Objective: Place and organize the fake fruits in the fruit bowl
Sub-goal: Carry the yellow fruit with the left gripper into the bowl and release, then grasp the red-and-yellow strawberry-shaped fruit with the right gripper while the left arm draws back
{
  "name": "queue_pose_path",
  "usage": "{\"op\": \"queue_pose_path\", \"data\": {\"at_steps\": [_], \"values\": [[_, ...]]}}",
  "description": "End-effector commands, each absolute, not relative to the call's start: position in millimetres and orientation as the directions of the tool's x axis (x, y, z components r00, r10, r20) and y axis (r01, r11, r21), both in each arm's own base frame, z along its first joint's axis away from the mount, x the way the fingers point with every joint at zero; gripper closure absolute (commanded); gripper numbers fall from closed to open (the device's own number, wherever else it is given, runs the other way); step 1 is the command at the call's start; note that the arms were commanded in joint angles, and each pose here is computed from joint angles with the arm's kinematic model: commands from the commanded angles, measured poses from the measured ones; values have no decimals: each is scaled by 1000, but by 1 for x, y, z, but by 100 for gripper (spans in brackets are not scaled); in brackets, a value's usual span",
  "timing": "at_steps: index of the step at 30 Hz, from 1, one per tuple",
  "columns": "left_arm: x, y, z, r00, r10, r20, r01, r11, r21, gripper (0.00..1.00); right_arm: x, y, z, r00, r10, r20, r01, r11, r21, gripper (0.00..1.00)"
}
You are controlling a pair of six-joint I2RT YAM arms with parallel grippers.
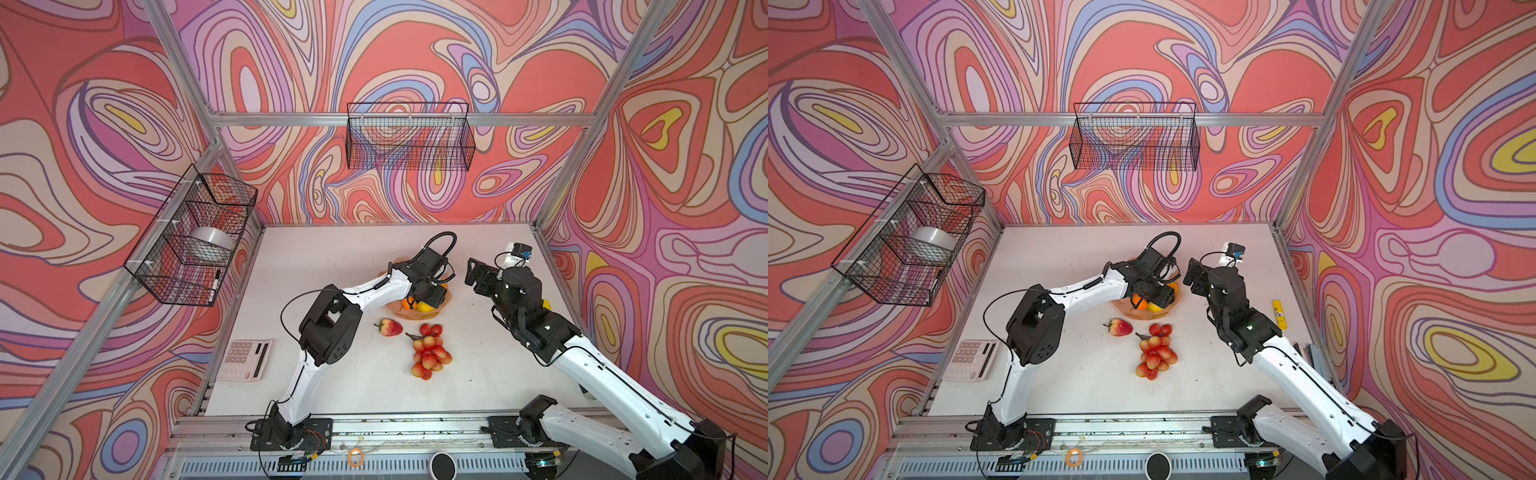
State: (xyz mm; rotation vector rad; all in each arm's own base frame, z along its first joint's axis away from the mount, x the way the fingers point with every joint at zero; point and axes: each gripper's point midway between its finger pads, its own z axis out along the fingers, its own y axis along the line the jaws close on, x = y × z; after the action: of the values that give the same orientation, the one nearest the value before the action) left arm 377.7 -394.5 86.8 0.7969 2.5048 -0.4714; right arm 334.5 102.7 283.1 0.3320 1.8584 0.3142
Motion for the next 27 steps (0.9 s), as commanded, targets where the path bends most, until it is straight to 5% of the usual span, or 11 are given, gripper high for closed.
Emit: {"op": "queue_pose_path", "data": {"at_steps": [1,9,19,27], "values": [[390,-385,167,-656,348,-669,598,781,-180,31,337,101,291,-291,341,-894,66,939,337,2],[392,-263,260,-513,68,-856,351,926,-137,20,350,126,272,-427,229,-875,-7,966,257,4],[317,-93,195,-538,-262,-801,-56,959,-277,10,336,263,203,-653,-102,-751,-347,921,177,10],[289,-62,176,-486,-431,-760,-140,897,-419,7,276,335,154,-700,-314,-642,-543,818,192,14]]}}
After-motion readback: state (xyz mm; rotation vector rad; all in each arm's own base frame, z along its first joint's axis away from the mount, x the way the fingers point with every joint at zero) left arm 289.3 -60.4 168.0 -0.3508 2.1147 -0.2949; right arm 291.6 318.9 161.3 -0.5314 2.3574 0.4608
